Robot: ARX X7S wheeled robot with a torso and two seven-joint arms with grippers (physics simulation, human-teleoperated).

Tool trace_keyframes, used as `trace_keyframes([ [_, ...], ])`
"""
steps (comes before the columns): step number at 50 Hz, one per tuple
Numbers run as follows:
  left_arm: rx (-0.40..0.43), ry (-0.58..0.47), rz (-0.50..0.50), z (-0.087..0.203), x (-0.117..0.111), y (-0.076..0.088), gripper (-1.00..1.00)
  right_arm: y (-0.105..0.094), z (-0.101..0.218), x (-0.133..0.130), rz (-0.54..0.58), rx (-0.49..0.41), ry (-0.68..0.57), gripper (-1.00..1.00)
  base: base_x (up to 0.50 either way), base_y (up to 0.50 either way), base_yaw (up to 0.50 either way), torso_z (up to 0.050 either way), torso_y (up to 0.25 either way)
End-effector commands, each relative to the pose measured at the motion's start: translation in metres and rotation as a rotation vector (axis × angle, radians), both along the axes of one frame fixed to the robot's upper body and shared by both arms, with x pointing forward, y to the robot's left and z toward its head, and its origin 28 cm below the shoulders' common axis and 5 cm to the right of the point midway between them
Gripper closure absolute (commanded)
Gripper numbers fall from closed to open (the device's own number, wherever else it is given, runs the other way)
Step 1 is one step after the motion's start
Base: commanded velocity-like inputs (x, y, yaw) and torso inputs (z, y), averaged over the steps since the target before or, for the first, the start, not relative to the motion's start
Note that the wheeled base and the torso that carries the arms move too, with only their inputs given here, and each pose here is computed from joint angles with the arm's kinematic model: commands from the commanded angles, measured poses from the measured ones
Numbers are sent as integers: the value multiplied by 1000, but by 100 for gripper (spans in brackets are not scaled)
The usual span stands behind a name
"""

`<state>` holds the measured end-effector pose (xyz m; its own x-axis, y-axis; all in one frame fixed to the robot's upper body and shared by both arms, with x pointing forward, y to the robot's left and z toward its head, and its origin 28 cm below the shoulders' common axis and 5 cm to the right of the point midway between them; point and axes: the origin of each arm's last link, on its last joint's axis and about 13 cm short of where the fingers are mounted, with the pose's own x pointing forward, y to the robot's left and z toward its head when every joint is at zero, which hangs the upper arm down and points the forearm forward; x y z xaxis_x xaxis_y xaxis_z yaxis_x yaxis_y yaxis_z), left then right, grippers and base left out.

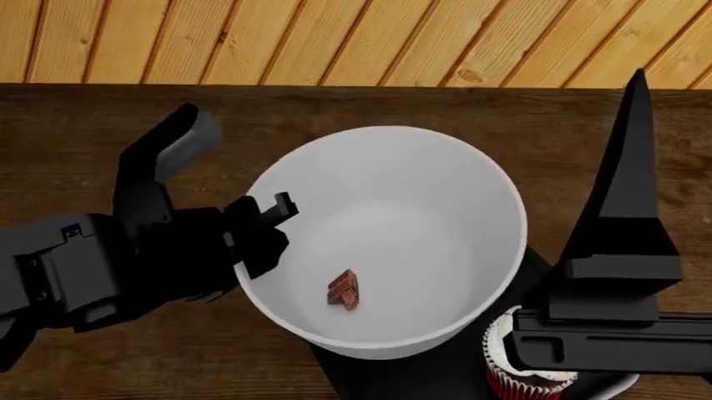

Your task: Pick up the bowl with cake and place it on the tray. Pick up the cupcake and place it on the tray.

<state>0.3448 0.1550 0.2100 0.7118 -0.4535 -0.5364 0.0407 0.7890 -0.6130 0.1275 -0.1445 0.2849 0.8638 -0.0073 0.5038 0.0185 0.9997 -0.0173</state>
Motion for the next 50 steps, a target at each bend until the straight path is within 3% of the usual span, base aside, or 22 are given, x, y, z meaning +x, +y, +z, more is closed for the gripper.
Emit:
trace_keyframes([
  [1,-11,18,21,0,-2,-1,100,0,0,0,-1,2,3,-100,0,0,0,0,0],
  [12,-4,4,25,-1,-2,-2,100,-1,-1,-1,0,3,7,-100,0,0,0,0,1],
  [13,-3,3,26,-1,-2,-2,-100,-1,-1,-1,0,3,6,-100,0,0,0,0,0],
  [25,-34,-69,-22,22,-13,-3,-100,1,1,0,9,0,3,-100,0,0,0,0,0],
  [31,-62,-142,-45,49,-34,0,-100,1,1,-1,13,-1,2,-100,0,0,0,0,0],
  [33,-60,-193,-53,62,-51,4,-100,1,1,-1,11,0,0,-100,0,0,0,0,0],
  [39,-16,-262,-12,75,-84,21,-100,2,-1,-1,19,7,-1,-100,0,0,0,0,0],
  [50,8,-274,79,69,-105,34,-100,4,1,0,18,1,-2,-100,0,0,0,0,0],
])
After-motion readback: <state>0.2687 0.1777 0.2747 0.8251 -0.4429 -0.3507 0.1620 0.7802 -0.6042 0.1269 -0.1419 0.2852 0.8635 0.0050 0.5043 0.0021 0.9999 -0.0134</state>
